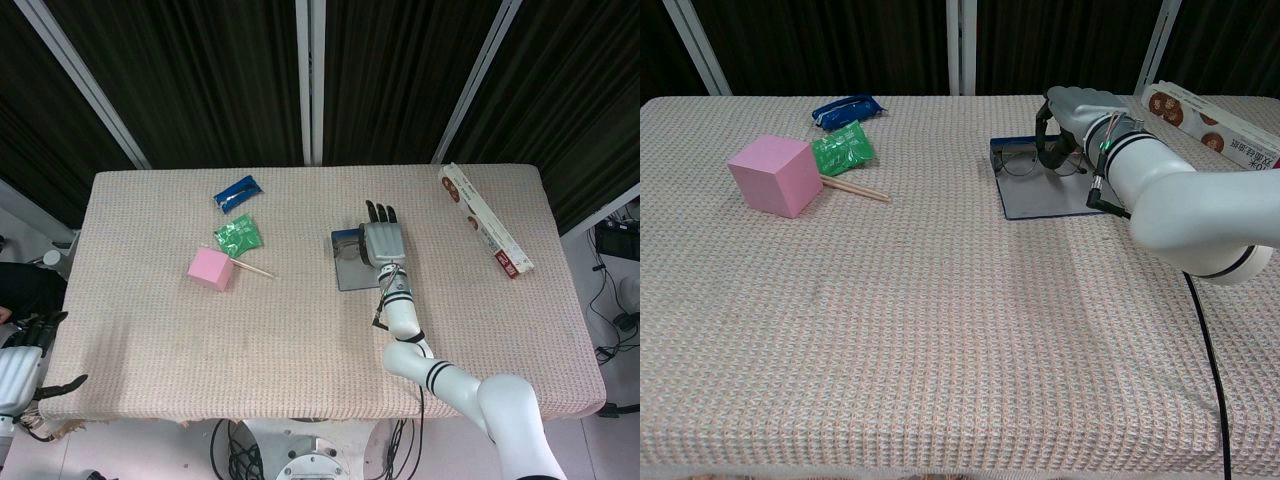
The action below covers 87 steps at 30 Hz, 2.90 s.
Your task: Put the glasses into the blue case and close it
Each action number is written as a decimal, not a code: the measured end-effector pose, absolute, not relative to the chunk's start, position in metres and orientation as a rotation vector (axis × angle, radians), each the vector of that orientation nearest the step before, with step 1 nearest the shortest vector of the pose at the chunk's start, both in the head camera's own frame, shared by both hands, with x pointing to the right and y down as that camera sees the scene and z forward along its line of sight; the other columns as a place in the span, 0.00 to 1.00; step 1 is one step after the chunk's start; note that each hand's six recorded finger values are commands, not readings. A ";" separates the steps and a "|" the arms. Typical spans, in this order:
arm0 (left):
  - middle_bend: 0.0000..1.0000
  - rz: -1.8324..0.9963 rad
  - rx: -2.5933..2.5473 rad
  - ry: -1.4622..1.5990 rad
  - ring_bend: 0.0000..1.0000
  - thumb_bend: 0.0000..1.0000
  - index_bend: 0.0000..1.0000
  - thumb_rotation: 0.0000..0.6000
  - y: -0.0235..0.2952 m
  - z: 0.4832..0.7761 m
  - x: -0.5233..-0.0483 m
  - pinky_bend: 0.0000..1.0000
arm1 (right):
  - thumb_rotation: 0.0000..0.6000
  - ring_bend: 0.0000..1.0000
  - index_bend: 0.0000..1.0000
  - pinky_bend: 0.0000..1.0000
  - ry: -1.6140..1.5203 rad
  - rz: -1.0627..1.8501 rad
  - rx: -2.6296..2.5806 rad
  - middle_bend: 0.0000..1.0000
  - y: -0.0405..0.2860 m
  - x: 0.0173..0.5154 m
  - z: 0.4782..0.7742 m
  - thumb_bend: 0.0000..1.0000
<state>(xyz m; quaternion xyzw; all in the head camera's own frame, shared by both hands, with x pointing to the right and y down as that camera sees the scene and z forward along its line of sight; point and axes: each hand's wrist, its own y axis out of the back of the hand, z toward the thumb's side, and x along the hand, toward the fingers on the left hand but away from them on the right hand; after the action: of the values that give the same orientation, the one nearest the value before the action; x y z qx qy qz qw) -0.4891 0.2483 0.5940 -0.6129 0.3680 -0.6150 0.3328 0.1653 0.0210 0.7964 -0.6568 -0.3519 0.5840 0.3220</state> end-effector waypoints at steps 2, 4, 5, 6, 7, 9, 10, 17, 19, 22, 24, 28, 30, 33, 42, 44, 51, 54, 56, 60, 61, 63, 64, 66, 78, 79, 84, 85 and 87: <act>0.11 -1.606 -1.600 0.960 0.11 0.09 0.09 0.74 0.248 0.594 -0.489 0.26 | 1.00 0.00 0.65 0.00 -0.925 1.530 -1.714 0.00 0.020 0.166 0.796 0.38; 0.11 -1.607 -1.599 0.961 0.11 0.09 0.09 0.74 0.248 0.594 -0.490 0.26 | 1.00 0.00 0.65 0.00 -0.926 1.533 -1.703 0.00 0.019 0.168 0.796 0.38; 0.11 -1.608 -1.599 0.962 0.11 0.09 0.09 0.74 0.248 0.594 -0.490 0.26 | 1.00 0.00 0.65 0.00 -0.926 1.535 -1.698 0.00 0.018 0.168 0.796 0.38; 0.11 -1.609 -1.599 0.962 0.11 0.09 0.09 0.74 0.248 0.594 -0.490 0.26 | 1.00 0.00 0.65 0.00 -0.925 1.536 -1.693 0.00 0.018 0.169 0.796 0.38; 0.11 -1.611 -1.599 0.962 0.11 0.09 0.09 0.74 0.248 0.594 -0.491 0.26 | 1.00 0.00 0.65 0.00 -0.922 1.537 -1.688 0.00 0.017 0.170 0.796 0.38; 0.11 -1.613 -1.600 0.961 0.11 0.09 0.09 0.74 0.249 0.595 -0.491 0.26 | 1.00 0.00 0.65 0.00 -0.920 1.540 -1.685 0.00 0.018 0.172 0.797 0.38; 0.11 -1.614 -1.602 0.961 0.11 0.09 0.09 0.74 0.249 0.595 -0.491 0.26 | 1.00 0.00 0.65 0.00 -0.918 1.542 -1.687 0.00 0.018 0.172 0.797 0.38; 0.11 -1.615 -1.604 0.956 0.11 0.10 0.09 0.74 0.248 0.596 -0.490 0.26 | 1.00 0.00 0.63 0.00 -0.911 1.547 -1.699 0.00 0.018 0.171 0.799 0.38; 0.11 -1.616 -1.602 0.957 0.11 0.09 0.09 0.74 0.248 0.596 -0.491 0.26 | 1.00 0.00 0.62 0.00 -0.911 1.545 -1.702 0.00 0.018 0.171 0.800 0.38; 0.11 -1.618 -1.600 0.957 0.11 0.09 0.09 0.75 0.247 0.596 -0.491 0.26 | 1.00 0.00 0.59 0.00 -0.911 1.545 -1.702 0.00 0.018 0.171 0.800 0.38; 0.11 -1.619 -1.601 0.956 0.11 0.09 0.09 0.75 0.247 0.596 -0.491 0.26 | 1.00 0.00 0.51 0.00 -0.909 1.546 -1.704 0.00 0.018 0.171 0.800 0.38; 0.11 -1.620 -1.604 0.956 0.11 0.09 0.09 0.77 0.248 0.598 -0.491 0.26 | 1.00 0.00 0.27 0.00 -0.909 1.539 -1.706 0.00 0.018 0.171 0.800 0.38; 0.11 -1.620 -1.606 0.956 0.11 0.09 0.09 0.78 0.247 0.598 -0.491 0.26 | 1.00 0.00 0.14 0.00 -0.909 1.537 -1.709 0.00 0.018 0.171 0.800 0.38; 0.11 -1.621 -1.607 0.956 0.11 0.09 0.09 0.79 0.248 0.598 -0.491 0.26 | 1.00 0.00 0.02 0.00 -0.907 1.532 -1.709 0.00 0.018 0.172 0.800 0.38; 0.11 -1.620 -1.601 0.968 0.11 0.09 0.09 0.80 0.249 0.596 -0.492 0.26 | 1.00 0.00 0.00 0.00 -0.942 1.469 -1.738 0.00 0.024 0.174 0.790 0.37; 0.11 -1.621 -1.600 0.970 0.11 0.09 0.09 0.80 0.250 0.596 -0.493 0.26 | 1.00 0.00 0.00 0.00 -0.936 1.442 -1.754 0.00 0.031 0.176 0.786 0.36; 0.11 -1.613 -1.610 0.961 0.11 0.09 0.10 0.81 0.251 0.597 -0.490 0.26 | 1.00 0.00 0.00 0.00 -0.862 1.381 -1.796 0.00 0.072 0.200 0.768 0.27; 0.11 -1.608 -1.616 0.954 0.11 0.09 0.10 0.81 0.251 0.598 -0.487 0.26 | 1.00 0.00 0.00 0.00 -0.790 1.404 -1.786 0.00 0.094 0.223 0.762 0.19; 0.11 -1.605 -1.619 0.952 0.11 0.09 0.10 0.82 0.251 0.598 -0.485 0.26 | 1.00 0.00 0.00 0.00 -0.737 1.429 -1.768 0.00 0.105 0.234 0.762 0.15; 0.11 -1.603 -1.619 0.948 0.11 0.09 0.10 0.82 0.250 0.598 -0.484 0.26 | 1.00 0.00 0.00 0.00 -0.683 1.474 -1.754 0.00 0.110 0.242 0.764 0.09; 0.11 -1.604 -1.619 0.948 0.11 0.09 0.10 0.81 0.249 0.599 -0.484 0.26 | 1.00 0.00 0.00 0.00 -0.676 1.485 -1.753 0.00 0.110 0.244 0.765 0.09; 0.11 -1.605 -1.620 0.949 0.11 0.09 0.10 0.81 0.249 0.599 -0.484 0.26 | 1.00 0.00 0.00 0.00 -0.678 1.490 -1.754 0.00 0.109 0.244 0.765 0.09; 0.11 -1.606 -1.622 0.950 0.11 0.09 0.10 0.81 0.249 0.600 -0.483 0.26 | 1.00 0.00 0.00 0.00 -0.682 1.491 -1.756 0.00 0.109 0.243 0.765 0.09; 0.11 -1.609 -1.626 0.950 0.11 0.09 0.10 0.81 0.249 0.601 -0.483 0.26 | 1.00 0.00 0.00 0.00 -0.685 1.492 -1.758 0.00 0.108 0.241 0.766 0.09; 0.11 -1.612 -1.627 0.954 0.11 0.09 0.10 0.81 0.250 0.602 -0.486 0.26 | 1.00 0.00 0.00 0.00 -0.704 1.493 -1.749 0.00 0.099 0.232 0.774 0.16; 0.11 -1.611 -1.628 0.953 0.11 0.09 0.10 0.81 0.250 0.602 -0.486 0.26 | 1.00 0.00 0.00 0.00 -0.704 1.495 -1.748 0.00 0.098 0.231 0.776 0.16; 0.11 -1.613 -1.629 0.953 0.11 0.09 0.10 0.82 0.250 0.602 -0.487 0.26 | 1.00 0.00 0.02 0.00 -0.687 1.508 -1.749 0.00 0.099 0.228 0.782 0.18; 0.11 -1.614 -1.629 0.954 0.11 0.09 0.10 0.82 0.250 0.603 -0.487 0.26 | 1.00 0.00 0.03 0.00 -0.683 1.512 -1.750 0.00 0.099 0.227 0.784 0.18; 0.11 -1.616 -1.631 0.953 0.11 0.09 0.10 0.82 0.250 0.603 -0.488 0.26 | 1.00 0.00 0.04 0.00 -0.679 1.518 -1.752 0.00 0.099 0.226 0.786 0.18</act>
<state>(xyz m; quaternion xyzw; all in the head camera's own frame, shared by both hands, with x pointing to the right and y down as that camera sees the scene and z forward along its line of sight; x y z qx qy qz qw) -0.4876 0.2497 0.6031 -0.6211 0.3629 -0.6154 0.3222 0.2264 0.0992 0.7861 -0.6779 -0.2629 0.5875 0.3551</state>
